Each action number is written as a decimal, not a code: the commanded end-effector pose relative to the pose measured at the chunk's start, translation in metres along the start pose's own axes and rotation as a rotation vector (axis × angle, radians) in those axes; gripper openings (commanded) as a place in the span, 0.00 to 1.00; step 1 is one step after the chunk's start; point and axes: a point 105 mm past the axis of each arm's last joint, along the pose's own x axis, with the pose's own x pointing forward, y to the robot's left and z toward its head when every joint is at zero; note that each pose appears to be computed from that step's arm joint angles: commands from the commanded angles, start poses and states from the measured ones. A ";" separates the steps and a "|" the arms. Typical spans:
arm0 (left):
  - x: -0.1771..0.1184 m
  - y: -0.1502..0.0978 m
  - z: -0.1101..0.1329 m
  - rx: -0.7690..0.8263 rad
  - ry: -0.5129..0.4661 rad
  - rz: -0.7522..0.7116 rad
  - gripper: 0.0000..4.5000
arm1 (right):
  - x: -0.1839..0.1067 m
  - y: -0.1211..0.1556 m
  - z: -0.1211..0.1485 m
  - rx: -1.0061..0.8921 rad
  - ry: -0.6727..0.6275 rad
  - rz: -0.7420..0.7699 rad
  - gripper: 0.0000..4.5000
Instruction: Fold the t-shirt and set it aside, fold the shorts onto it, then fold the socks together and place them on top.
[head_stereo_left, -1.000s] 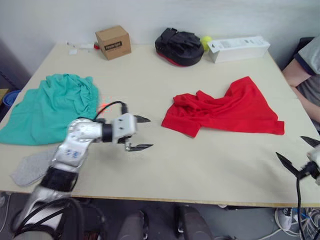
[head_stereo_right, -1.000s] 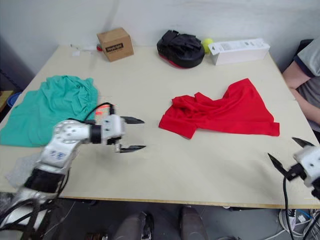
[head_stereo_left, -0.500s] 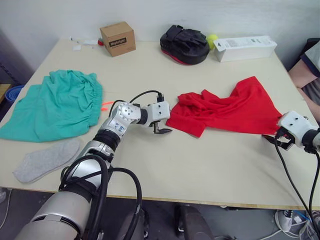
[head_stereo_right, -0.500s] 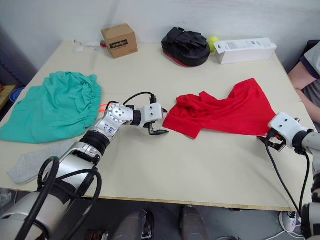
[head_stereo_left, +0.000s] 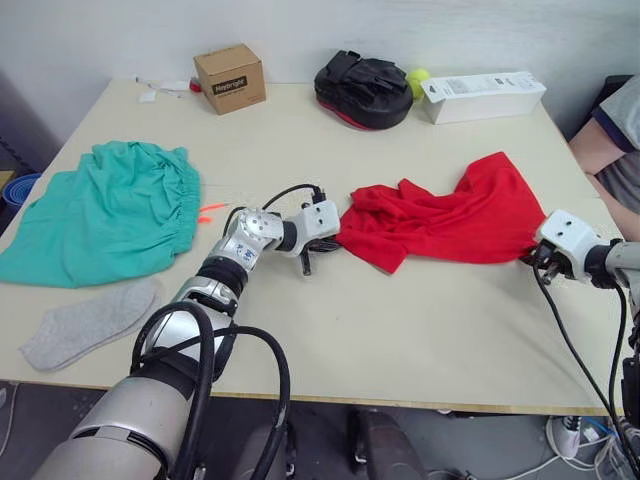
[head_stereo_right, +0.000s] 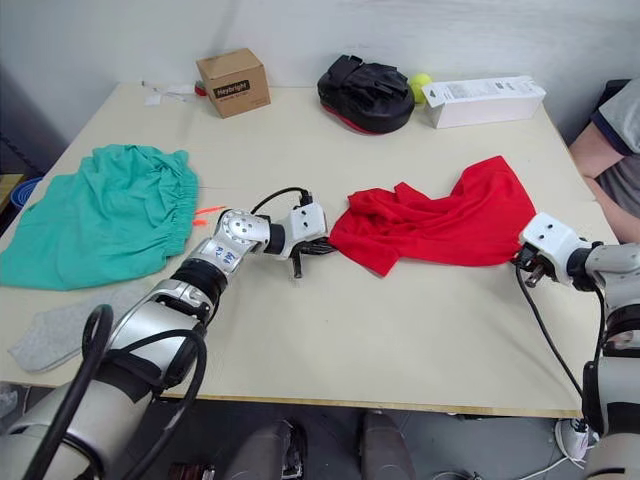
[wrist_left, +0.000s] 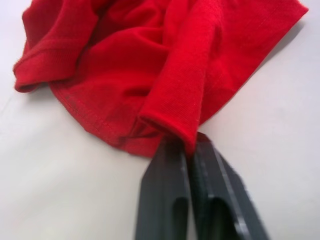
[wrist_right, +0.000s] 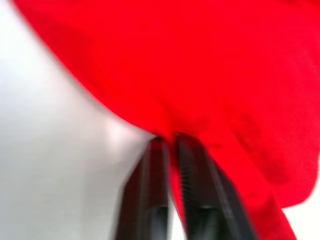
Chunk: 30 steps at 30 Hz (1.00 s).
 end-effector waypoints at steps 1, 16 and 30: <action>-0.017 0.001 0.005 0.008 -0.065 -0.009 0.00 | -0.015 -0.001 0.007 -0.040 -0.045 0.033 0.01; -0.138 -0.082 -0.017 -0.050 -0.001 -0.078 0.00 | -0.049 0.109 0.036 -0.219 -0.292 0.415 0.01; -0.184 -0.154 -0.033 -0.236 0.054 -0.173 0.00 | -0.061 0.144 0.007 -0.175 -0.221 0.522 0.01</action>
